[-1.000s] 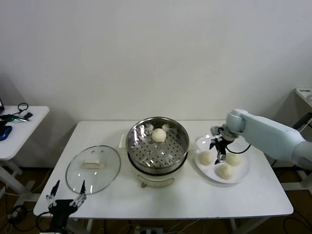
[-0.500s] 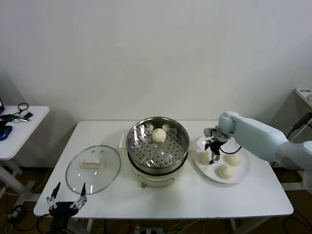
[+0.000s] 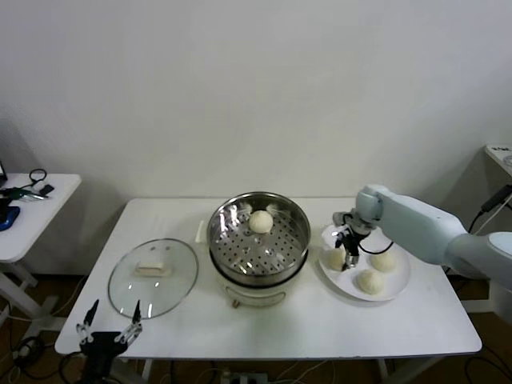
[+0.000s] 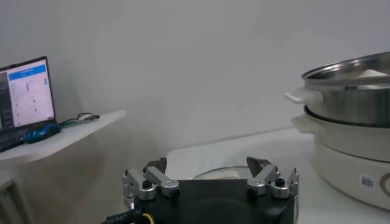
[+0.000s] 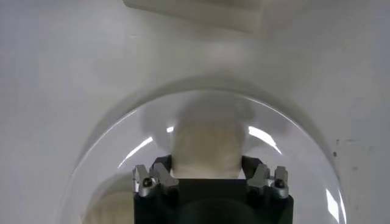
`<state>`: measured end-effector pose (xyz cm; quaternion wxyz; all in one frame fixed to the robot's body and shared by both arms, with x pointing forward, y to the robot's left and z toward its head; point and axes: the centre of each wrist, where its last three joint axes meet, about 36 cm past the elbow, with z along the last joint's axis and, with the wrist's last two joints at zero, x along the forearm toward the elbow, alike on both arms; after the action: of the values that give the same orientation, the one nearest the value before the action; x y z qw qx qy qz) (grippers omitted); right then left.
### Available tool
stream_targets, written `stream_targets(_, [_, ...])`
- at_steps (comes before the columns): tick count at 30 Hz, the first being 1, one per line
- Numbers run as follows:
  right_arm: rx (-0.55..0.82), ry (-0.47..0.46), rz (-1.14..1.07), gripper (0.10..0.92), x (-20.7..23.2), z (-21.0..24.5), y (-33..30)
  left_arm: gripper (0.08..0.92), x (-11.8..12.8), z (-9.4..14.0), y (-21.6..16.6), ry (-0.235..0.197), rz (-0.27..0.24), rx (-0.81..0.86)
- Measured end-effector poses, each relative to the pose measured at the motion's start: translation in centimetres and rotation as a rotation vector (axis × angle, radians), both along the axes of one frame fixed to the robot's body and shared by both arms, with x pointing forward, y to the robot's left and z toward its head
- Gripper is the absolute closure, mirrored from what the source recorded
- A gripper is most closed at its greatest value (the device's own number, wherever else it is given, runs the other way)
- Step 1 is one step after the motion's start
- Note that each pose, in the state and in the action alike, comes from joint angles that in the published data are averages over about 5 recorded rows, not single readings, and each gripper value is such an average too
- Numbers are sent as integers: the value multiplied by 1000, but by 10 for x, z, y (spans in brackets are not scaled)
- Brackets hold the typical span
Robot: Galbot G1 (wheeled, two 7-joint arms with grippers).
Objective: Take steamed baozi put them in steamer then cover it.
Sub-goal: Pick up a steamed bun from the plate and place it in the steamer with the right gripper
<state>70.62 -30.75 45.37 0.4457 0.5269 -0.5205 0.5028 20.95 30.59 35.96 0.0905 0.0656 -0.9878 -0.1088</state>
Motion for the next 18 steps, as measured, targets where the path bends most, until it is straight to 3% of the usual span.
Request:
stream_targets(9, [23,-29,-18,301,5,32,-11,177,-2,-1,0,1,0,-1])
stream_targets(18, [77,-105,0,301,22,117,1,177,2,0,-3,-2,-5,-2])
